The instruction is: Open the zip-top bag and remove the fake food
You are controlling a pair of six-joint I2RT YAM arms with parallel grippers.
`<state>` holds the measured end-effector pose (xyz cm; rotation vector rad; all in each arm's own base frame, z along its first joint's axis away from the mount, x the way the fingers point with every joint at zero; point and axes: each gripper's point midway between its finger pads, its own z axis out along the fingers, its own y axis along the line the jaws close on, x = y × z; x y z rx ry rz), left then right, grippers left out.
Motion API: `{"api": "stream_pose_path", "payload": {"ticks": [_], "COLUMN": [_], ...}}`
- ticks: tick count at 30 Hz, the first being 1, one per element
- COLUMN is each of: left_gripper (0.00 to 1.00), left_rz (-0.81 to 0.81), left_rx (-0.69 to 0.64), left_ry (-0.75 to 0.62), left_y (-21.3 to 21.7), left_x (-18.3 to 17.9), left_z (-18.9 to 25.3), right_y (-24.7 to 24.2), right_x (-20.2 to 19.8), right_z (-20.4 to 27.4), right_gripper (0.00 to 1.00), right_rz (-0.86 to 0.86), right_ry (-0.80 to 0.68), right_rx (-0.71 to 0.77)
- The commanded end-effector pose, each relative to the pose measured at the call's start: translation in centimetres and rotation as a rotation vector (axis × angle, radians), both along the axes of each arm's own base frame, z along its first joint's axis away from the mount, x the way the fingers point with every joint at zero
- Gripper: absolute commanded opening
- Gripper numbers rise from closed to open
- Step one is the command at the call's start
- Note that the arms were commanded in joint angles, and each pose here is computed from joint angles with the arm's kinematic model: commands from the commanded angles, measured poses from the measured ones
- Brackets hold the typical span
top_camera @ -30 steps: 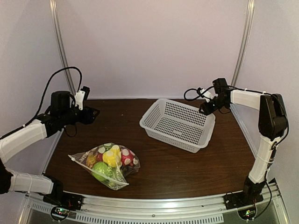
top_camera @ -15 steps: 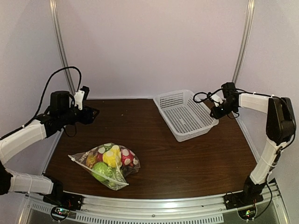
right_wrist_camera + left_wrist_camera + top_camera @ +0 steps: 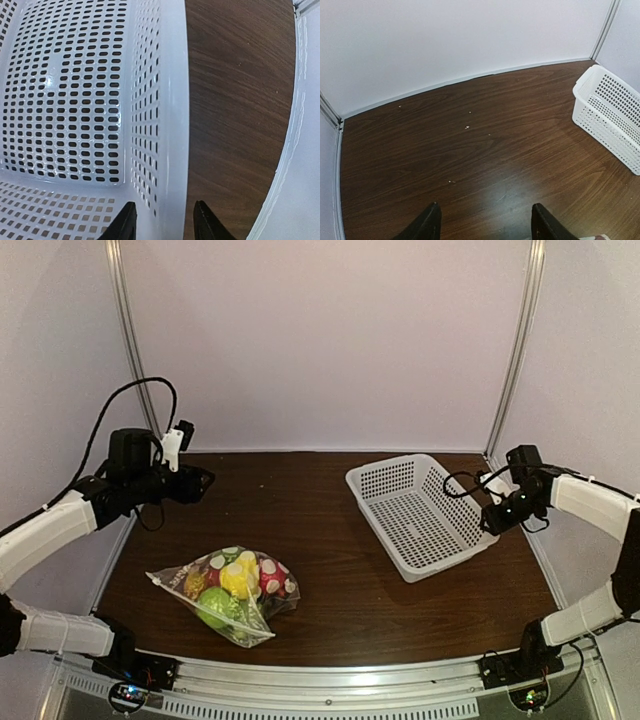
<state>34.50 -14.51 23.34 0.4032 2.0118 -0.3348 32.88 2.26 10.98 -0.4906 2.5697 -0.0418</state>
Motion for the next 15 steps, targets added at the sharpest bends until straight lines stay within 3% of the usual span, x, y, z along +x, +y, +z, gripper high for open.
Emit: {"api": "stream_pose_path", "payload": {"ticks": [1, 5, 8, 10, 15], "left_gripper": [0.64, 0.64, 0.64, 0.65, 0.71], "left_rz": [0.005, -0.068, -0.135, -0.088, 0.032], "left_rx": [0.012, 0.075, 0.031, 0.033, 0.120], "left_ry": [0.065, 0.208, 0.292, 0.326, 0.257], "left_y": [-1.7, -3.4, -4.9, -4.0, -1.6], "left_x": [-1.5, -5.7, -9.0, -9.4, -7.8], "left_z": [2.3, 1.5, 1.9, 1.9, 1.9], "right_y": [0.8, 4.7, 9.3, 13.5, 25.0], "right_x": [-2.3, -3.5, -4.4, -5.2, -8.7], "right_z": [3.1, 7.8, 10.2, 10.8, 11.0], "right_gripper": [0.54, 0.61, 0.60, 0.58, 0.45], "right_rz": [0.063, 0.251, 0.434, 0.583, 0.959], "right_ry": [-0.021, -0.102, -0.156, -0.176, -0.182], "right_rx": [0.038, 0.171, 0.225, 0.218, 0.119]}}
